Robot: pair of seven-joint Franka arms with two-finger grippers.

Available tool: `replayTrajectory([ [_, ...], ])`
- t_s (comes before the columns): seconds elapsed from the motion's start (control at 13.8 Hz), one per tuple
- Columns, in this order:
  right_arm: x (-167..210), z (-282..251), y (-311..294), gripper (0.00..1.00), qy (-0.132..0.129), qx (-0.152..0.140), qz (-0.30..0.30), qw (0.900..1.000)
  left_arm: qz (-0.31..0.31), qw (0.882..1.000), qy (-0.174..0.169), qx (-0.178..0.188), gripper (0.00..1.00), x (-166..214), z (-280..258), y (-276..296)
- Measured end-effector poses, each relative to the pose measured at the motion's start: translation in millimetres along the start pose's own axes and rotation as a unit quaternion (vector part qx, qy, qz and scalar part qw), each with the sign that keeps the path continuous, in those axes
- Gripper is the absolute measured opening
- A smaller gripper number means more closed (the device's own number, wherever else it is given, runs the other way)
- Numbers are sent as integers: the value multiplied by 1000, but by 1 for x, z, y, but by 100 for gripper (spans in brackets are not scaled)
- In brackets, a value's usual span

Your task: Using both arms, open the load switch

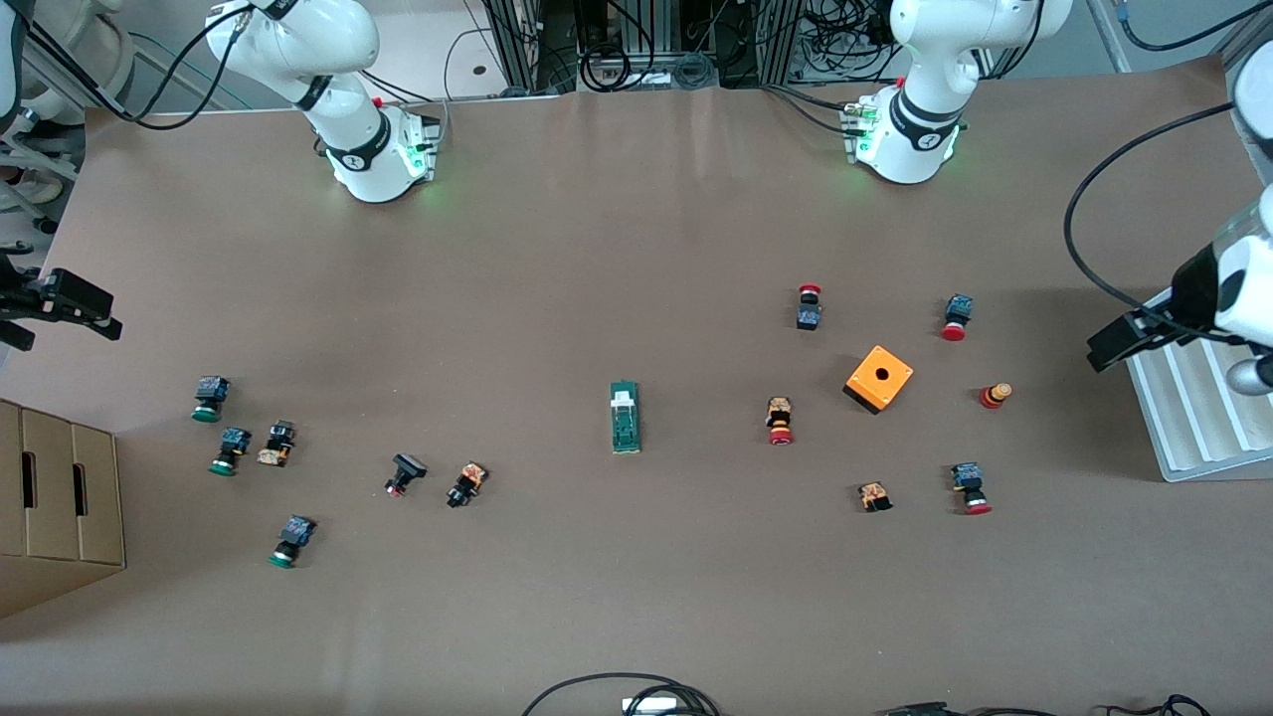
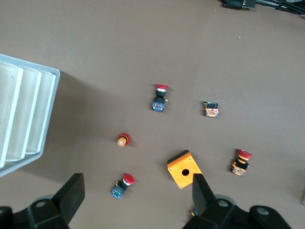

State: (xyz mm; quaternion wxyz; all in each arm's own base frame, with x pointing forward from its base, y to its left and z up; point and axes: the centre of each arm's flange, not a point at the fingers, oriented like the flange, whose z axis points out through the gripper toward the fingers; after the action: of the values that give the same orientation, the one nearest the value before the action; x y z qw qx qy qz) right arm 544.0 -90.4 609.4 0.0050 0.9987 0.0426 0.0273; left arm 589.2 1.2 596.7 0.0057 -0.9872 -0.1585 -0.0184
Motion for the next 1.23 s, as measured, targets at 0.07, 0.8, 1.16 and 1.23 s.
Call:
replayTrajectory([
  [0.07, 0, 0, 0, 100, 0, 0, 0, 1000, -7, 1000, -6, -13, 100, 5, 0, -17],
  [0.8, 0, 0, 0, 100, 0, 0, 0, 1000, 16, 999, -22, -26, 100, 13, 1, -58],
  [1.16, 0, 0, 0, 100, 0, 0, 0, 1000, 16, 999, -24, -26, 100, 13, 3, -58],
  [1.23, 0, 0, 0, 100, 0, 0, 0, 1000, 16, 999, -24, -26, 100, 13, 3, -58],
])
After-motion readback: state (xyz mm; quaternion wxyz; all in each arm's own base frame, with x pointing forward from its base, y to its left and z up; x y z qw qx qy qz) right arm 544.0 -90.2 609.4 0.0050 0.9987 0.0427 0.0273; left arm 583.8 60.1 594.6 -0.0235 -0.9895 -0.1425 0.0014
